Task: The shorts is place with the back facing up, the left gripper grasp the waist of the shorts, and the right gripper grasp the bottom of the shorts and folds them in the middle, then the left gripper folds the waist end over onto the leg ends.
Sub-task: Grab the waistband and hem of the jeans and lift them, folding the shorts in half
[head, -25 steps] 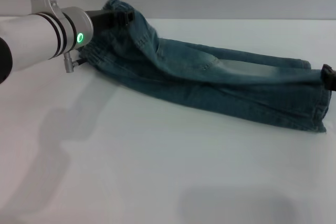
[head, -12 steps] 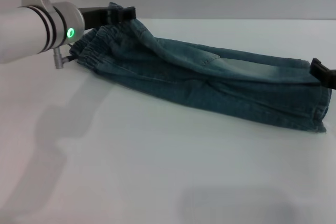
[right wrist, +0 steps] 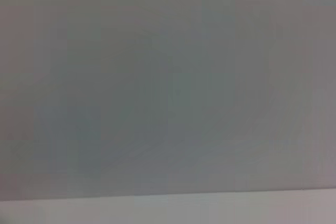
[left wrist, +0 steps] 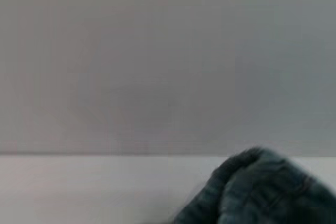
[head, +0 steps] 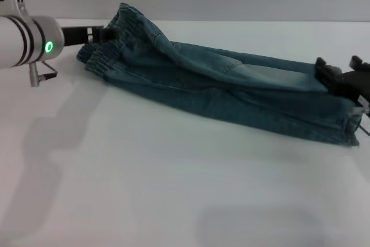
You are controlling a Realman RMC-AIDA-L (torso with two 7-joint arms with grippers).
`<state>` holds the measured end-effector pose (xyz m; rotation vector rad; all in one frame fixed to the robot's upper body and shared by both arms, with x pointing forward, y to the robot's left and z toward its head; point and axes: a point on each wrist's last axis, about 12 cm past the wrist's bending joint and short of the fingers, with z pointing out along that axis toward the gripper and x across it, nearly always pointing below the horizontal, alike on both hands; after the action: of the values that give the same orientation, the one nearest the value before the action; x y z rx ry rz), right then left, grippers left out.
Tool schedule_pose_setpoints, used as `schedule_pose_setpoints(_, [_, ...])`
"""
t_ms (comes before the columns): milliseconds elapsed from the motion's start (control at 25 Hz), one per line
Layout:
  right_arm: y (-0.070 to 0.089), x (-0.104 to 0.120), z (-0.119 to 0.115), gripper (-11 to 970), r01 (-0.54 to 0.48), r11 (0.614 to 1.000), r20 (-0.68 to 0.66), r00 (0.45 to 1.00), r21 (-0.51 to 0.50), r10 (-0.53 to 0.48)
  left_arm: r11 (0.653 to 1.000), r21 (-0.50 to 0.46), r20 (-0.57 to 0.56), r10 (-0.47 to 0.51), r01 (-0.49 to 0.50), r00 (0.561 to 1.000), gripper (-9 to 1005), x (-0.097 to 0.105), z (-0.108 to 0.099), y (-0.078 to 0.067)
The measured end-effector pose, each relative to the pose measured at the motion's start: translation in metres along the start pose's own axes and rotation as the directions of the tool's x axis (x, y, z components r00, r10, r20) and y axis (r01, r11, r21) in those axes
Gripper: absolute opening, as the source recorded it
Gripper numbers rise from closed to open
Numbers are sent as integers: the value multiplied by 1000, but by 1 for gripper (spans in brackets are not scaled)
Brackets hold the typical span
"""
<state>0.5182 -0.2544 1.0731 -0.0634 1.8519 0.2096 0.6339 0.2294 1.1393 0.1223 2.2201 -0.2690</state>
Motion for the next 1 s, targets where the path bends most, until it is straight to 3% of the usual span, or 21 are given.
schedule_pose_setpoints(200, [10,3,-1,745,8,999,-7,1000,-34,-8,999,-30,-53,-14,13,998,852,12,7,12])
schedule_pose_setpoints(1000, [26,-1,-3,742,20,996,7,1000,-86,-19,996,-68,-74,46,-51,996,852,24,34,17])
